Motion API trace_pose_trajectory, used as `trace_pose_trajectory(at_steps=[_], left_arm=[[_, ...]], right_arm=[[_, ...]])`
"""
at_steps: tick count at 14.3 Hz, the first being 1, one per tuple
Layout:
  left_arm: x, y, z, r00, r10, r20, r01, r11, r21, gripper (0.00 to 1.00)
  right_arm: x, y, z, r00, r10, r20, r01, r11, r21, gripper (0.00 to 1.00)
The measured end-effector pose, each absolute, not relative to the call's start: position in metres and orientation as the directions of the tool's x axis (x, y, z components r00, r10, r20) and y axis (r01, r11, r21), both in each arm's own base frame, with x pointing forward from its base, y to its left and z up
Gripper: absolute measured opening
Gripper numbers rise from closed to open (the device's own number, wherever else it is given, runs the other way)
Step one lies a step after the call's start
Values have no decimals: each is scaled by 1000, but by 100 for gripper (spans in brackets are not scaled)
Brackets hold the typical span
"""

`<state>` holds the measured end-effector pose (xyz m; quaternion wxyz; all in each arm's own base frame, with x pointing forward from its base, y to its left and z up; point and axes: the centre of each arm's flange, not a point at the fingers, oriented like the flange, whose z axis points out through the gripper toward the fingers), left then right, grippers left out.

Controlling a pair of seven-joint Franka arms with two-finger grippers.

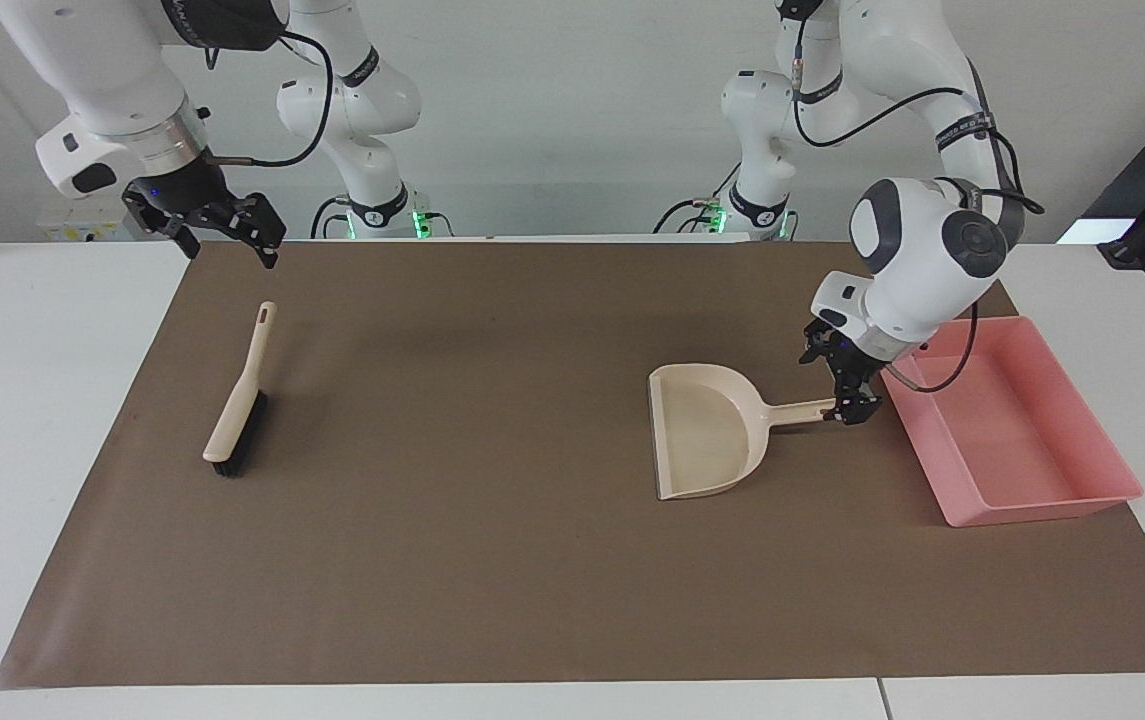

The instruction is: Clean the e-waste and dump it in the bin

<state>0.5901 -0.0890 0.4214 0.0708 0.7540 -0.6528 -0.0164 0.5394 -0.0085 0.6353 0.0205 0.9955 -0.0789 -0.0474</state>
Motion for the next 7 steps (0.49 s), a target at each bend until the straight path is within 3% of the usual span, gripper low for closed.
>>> trace_pose_trajectory(at_steps=[7], left_arm=[[585, -59, 423, 402, -916, 4, -897, -393, 203, 100]], right_arm=[[545, -8, 638, 994, -101, -46, -100, -994, 39, 100]])
